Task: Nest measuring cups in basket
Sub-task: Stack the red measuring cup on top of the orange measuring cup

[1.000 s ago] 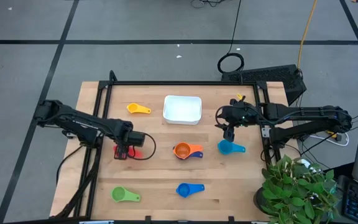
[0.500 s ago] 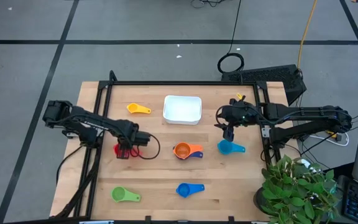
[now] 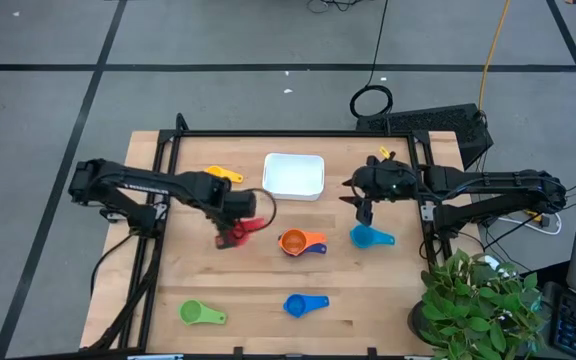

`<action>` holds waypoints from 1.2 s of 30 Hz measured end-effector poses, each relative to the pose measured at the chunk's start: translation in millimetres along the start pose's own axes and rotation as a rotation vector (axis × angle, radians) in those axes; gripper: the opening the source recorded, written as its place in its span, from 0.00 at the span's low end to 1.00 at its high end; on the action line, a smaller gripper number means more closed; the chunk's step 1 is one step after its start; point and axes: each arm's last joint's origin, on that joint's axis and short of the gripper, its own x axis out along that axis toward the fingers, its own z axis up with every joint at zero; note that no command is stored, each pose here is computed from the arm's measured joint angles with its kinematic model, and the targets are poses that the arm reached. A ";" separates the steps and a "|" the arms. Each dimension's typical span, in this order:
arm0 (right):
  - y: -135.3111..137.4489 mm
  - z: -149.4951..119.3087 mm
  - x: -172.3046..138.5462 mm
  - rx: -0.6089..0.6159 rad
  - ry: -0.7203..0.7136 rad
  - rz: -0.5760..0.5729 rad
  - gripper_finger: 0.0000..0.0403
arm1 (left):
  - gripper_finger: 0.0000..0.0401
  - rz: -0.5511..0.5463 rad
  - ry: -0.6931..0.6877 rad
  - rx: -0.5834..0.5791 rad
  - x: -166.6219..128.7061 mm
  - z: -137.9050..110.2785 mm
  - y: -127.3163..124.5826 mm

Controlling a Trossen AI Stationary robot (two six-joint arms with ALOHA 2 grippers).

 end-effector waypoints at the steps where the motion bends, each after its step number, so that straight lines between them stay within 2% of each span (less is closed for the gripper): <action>1: -0.1 0.9 0.0 -0.002 -0.009 0.000 0.48 | 0.02 -0.017 -0.067 0.000 -7.2 7.7 -1.8; 6: -0.2 3.0 0.1 -0.011 -0.031 -0.001 0.48 | 0.02 -0.129 -0.276 0.069 -18.6 35.2 -11.8; 11: -0.2 5.0 -0.1 -0.019 -0.051 -0.002 0.48 | 0.02 -0.155 -0.336 0.114 -5.5 64.0 -19.8; 17: -0.2 4.9 -0.1 -0.023 -0.050 -0.002 0.48 | 0.02 -0.173 -0.279 0.176 21.1 94.5 -27.3; 21: -0.2 4.4 0.0 -0.029 -0.046 -0.003 0.48 | 0.02 -0.157 -0.238 0.179 38.1 107.5 -23.3; 29: -0.3 4.5 0.0 -0.034 -0.046 -0.004 0.48 | 0.02 -0.127 -0.169 0.126 70.5 119.2 -2.5; 36: -0.3 4.4 0.0 -0.034 -0.045 -0.006 0.48 | 0.04 -0.119 -0.131 0.132 86.6 121.6 1.3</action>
